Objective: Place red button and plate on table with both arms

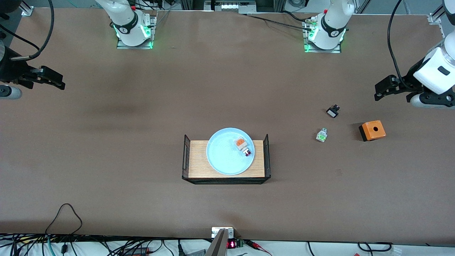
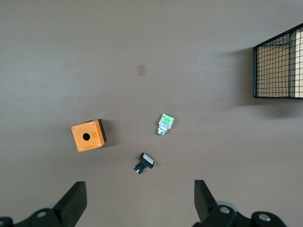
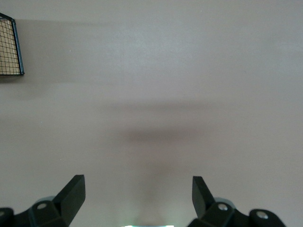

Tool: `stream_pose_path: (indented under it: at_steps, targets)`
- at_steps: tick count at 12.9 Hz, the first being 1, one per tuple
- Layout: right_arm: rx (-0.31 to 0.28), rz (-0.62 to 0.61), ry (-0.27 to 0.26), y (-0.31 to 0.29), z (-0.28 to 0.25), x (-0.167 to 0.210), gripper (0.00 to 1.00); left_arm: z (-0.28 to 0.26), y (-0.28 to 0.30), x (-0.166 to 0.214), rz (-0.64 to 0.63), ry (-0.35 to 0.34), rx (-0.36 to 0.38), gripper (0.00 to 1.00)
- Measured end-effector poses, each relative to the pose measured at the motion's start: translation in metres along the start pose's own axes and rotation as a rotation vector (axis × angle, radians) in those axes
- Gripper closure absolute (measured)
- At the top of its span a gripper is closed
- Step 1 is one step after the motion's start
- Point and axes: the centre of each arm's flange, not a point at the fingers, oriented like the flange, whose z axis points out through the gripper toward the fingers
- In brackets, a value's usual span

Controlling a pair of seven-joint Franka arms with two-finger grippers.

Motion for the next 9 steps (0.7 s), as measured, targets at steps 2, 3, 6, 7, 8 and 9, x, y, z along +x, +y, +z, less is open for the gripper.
stream_pose_path:
  at_steps: [2, 3, 6, 7, 8, 9]
  targets:
    - [0.000, 0.000, 0.000, 0.0000, 0.0001, 0.0002, 0.00, -0.0011, 0.0001, -0.0007, 0.000, 0.001, 0.000, 0.00]
    - [0.000, 0.000, 0.000, 0.0001, 0.0004, 0.0006, 0.00, -0.0020, 0.0002, -0.0010, 0.000, 0.003, 0.000, 0.00]
    - [0.001, 0.000, 0.000, 0.0002, 0.0002, 0.0012, 0.00, -0.0044, 0.0013, -0.0010, 0.002, 0.007, 0.000, 0.00]
    - [0.001, 0.000, 0.000, 0.0002, 0.0003, 0.0013, 0.00, -0.0041, 0.0013, -0.0009, 0.001, 0.006, 0.000, 0.00]
    - [0.001, 0.000, 0.000, 0.0002, 0.0003, 0.0013, 0.00, -0.0030, 0.0019, -0.0006, 0.001, 0.003, 0.000, 0.00]
    - [0.001, 0.000, 0.000, 0.0002, 0.0003, 0.0014, 0.00, -0.0012, 0.0050, -0.0002, 0.004, -0.002, 0.000, 0.00]
